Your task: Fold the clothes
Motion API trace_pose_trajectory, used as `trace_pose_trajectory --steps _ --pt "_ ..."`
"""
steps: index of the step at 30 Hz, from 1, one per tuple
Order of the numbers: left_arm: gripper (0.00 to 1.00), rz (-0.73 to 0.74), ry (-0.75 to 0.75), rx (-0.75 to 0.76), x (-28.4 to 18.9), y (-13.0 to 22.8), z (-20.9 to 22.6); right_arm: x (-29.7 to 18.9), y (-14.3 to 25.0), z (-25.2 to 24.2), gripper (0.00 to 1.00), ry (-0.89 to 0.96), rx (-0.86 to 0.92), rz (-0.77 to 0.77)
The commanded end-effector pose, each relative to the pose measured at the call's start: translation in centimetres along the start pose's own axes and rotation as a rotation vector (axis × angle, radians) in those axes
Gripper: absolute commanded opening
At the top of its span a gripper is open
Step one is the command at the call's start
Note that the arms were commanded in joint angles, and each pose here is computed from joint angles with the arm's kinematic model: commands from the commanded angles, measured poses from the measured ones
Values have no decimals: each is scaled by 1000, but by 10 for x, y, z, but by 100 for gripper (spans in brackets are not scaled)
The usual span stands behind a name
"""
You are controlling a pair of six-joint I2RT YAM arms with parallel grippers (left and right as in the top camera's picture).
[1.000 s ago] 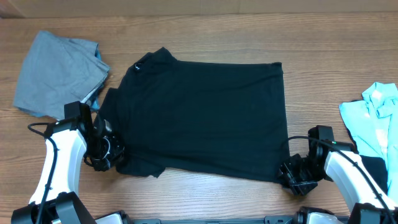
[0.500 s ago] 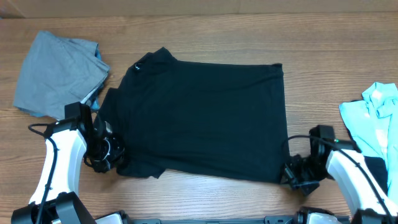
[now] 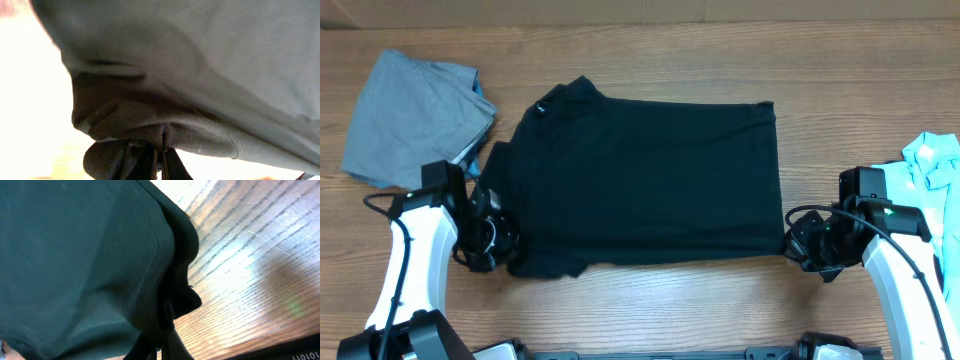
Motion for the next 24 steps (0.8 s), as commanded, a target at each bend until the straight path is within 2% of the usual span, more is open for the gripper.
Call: trace_pose_trajectory --steps 1,14,15,16,18,20,24 --pt "4 -49 36 98 -14 -14 -14 -5 -5 4 4 -15 -14 -28" --pt "5 -68 15 128 -16 -18 -12 -6 -9 8 4 -32 -22 -46" --pt "10 -74 15 131 -16 -19 -12 -6 -9 8 4 -32 -22 -46" --pt "31 -79 16 132 -16 -21 -12 -6 -9 8 4 -33 -22 -47" --pt "77 -81 29 134 -16 -21 -14 -6 -10 9 4 -37 -24 -51" --pt "85 -60 71 151 -16 -16 -20 -6 -11 10 4 -40 -26 -54" --pt "77 21 203 260 -18 5 -41 -6 -11 11 4 -42 -27 -56"
Point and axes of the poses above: each gripper's point midway between its finger pads, its own x axis out along the fingers, its own z axis along the line the jaws close on, y = z × x, the point moved 2 cm from there along -x, back along the fingers, and after that the axes turned 3 degrees about x, right-handed, at the moved point
